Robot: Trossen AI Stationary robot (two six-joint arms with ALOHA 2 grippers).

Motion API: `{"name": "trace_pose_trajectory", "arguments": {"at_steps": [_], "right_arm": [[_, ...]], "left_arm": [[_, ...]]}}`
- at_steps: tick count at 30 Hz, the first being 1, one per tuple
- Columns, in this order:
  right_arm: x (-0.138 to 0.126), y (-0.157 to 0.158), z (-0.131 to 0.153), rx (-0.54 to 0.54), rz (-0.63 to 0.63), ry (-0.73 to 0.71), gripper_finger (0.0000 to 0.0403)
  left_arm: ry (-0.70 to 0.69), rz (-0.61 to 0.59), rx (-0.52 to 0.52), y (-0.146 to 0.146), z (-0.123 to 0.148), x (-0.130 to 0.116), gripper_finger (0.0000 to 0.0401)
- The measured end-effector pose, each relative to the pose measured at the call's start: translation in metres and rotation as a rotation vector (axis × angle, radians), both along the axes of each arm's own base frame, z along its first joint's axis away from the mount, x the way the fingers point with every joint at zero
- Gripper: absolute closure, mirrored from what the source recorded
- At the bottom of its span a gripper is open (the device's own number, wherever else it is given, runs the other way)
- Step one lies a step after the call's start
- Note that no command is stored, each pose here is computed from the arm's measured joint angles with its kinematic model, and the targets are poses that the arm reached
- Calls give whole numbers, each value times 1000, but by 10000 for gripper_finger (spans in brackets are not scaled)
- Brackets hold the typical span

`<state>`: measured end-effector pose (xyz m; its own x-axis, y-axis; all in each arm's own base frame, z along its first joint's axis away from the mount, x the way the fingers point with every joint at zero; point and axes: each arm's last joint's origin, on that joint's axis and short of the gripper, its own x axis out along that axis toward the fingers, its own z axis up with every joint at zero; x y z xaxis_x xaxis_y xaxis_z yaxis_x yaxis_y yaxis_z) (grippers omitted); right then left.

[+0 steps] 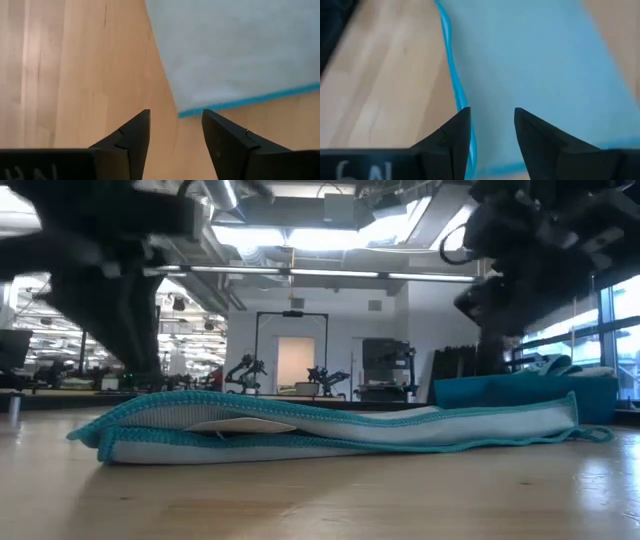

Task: Fold microfiber towels
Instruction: Fold the light blue microfiber cloth

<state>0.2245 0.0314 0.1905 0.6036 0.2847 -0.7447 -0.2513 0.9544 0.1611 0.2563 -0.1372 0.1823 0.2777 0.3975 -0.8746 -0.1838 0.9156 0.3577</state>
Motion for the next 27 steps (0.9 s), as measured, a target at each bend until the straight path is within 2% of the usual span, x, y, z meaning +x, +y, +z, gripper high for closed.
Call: {"name": "trace_pose_trajectory", "arguments": {"at_steps": [4,7,10,12,15,18,22,27], "right_arm": [[6,6,3,22,30,-121,249],[9,13,4,43,60,-243,249],[10,22,3,85,80,-400,249],[9,25,-1,115,47,-469,249],[8,26,-13,96,-96,-462,249],[8,23,-32,26,-265,-376,249],[15,21,-52,-41,-378,-301,249],[32,24,-69,-38,-459,-235,249]], "left_arm": [[-51,58,-14,6,-13,-6,230],[-144,32,-50,6,-14,-7,230],[-138,19,-47,15,-16,-12,231],[-137,17,-25,21,-16,-10,231],[-145,2,26,29,-14,-7,231],[-197,11,16,36,-14,2,231],[-273,-21,-86,37,-19,11,231],[-304,-44,-196,30,-24,10,231]]}}
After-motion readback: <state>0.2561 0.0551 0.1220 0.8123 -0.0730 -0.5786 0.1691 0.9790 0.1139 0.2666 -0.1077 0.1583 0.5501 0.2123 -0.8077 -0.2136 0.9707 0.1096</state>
